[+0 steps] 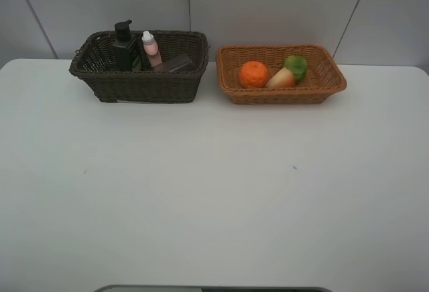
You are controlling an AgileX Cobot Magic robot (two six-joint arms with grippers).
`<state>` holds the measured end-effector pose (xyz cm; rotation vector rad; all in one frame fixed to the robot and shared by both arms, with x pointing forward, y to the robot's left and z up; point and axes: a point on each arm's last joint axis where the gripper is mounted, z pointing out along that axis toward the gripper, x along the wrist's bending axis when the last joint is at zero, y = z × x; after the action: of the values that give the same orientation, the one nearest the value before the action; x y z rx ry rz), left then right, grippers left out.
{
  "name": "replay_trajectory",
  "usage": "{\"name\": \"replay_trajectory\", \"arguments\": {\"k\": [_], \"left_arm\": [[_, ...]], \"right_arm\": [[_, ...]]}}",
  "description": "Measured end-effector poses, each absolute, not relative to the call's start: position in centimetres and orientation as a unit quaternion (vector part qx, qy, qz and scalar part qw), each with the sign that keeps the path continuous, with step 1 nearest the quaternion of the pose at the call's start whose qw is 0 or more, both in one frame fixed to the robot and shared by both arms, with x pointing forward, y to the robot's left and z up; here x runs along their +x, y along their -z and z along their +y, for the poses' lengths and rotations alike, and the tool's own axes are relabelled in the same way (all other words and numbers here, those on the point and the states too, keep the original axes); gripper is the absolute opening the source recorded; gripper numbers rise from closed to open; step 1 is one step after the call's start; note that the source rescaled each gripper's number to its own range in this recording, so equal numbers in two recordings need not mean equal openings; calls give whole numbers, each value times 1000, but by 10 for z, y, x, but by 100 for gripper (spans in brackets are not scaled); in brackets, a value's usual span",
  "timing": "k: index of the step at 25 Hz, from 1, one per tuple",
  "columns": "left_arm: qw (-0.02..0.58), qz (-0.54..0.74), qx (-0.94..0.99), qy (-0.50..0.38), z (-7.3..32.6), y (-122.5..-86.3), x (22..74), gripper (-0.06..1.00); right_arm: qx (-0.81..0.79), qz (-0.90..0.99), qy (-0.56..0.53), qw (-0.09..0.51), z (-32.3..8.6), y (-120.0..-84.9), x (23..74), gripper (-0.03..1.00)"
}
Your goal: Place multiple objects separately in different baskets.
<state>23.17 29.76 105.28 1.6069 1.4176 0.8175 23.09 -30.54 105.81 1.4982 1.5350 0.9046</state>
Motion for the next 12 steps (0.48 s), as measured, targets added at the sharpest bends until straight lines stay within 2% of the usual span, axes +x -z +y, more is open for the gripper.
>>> {"name": "replay_trajectory", "arguments": {"k": [12], "left_arm": [[411,563,639,-325,298,-1053,232,95]], "right_arm": [[591,605,-356,397,-306,-1058,231,92]]}}
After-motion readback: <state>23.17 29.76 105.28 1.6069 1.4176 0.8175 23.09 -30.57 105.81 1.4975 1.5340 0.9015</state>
